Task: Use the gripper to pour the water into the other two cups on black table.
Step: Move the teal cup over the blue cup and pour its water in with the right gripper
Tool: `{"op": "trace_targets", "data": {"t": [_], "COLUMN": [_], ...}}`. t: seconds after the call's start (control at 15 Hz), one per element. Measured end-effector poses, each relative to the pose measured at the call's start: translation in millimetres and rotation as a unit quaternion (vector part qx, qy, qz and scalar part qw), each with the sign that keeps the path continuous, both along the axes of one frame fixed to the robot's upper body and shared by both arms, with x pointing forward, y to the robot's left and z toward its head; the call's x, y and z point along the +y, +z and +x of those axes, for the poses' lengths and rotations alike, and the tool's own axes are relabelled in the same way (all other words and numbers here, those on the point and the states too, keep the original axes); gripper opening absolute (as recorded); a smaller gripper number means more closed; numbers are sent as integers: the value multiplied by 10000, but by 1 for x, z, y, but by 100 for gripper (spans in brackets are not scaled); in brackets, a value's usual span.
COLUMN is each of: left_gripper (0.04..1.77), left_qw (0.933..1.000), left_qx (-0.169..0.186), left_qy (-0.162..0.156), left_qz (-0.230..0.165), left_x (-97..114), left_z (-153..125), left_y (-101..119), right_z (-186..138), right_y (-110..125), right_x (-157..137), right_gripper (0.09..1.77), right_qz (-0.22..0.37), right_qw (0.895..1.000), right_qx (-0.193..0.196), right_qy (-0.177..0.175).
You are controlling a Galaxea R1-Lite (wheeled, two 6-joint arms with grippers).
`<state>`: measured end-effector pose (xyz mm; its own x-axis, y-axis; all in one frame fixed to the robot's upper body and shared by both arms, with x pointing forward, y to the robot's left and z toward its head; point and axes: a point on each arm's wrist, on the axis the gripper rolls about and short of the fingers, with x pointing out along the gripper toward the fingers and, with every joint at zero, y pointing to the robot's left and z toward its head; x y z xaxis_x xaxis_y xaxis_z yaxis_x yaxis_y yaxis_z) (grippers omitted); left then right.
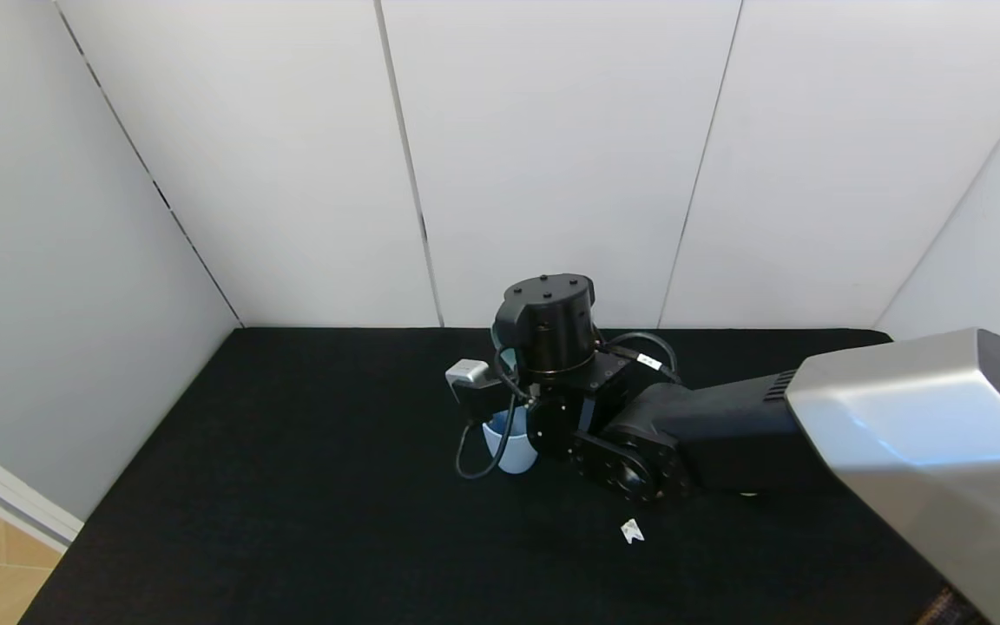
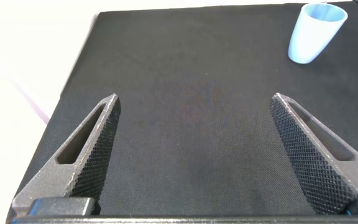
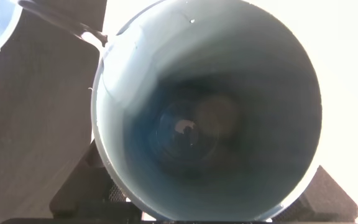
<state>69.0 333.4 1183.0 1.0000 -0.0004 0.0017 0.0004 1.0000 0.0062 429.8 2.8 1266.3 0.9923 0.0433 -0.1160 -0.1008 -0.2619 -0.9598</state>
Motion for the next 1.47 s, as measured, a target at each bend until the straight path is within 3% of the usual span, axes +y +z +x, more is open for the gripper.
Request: {"op": "trace_targets", "data": {"t": [0.27, 0.6, 1.47], "left_gripper": [172, 172, 172], "left_qw": [10000, 10000, 10000], "left_qx": [0, 0, 0], "left_qy": [0, 0, -1], "left_qz": [4, 2, 2], "left_x": [0, 0, 0], "left_z": [0, 0, 0], "left_y": [0, 0, 0], "right_z": [-3, -4, -7], "right_y": [0, 7, 6], "right_x": [2, 3, -3], "right_gripper": [120, 120, 120], "right_qz": [-227, -428, -586], "right_qw": [9997, 9976, 9969], "right_qx": [-33, -537, -516], "right_qy": [57, 110, 133]}}
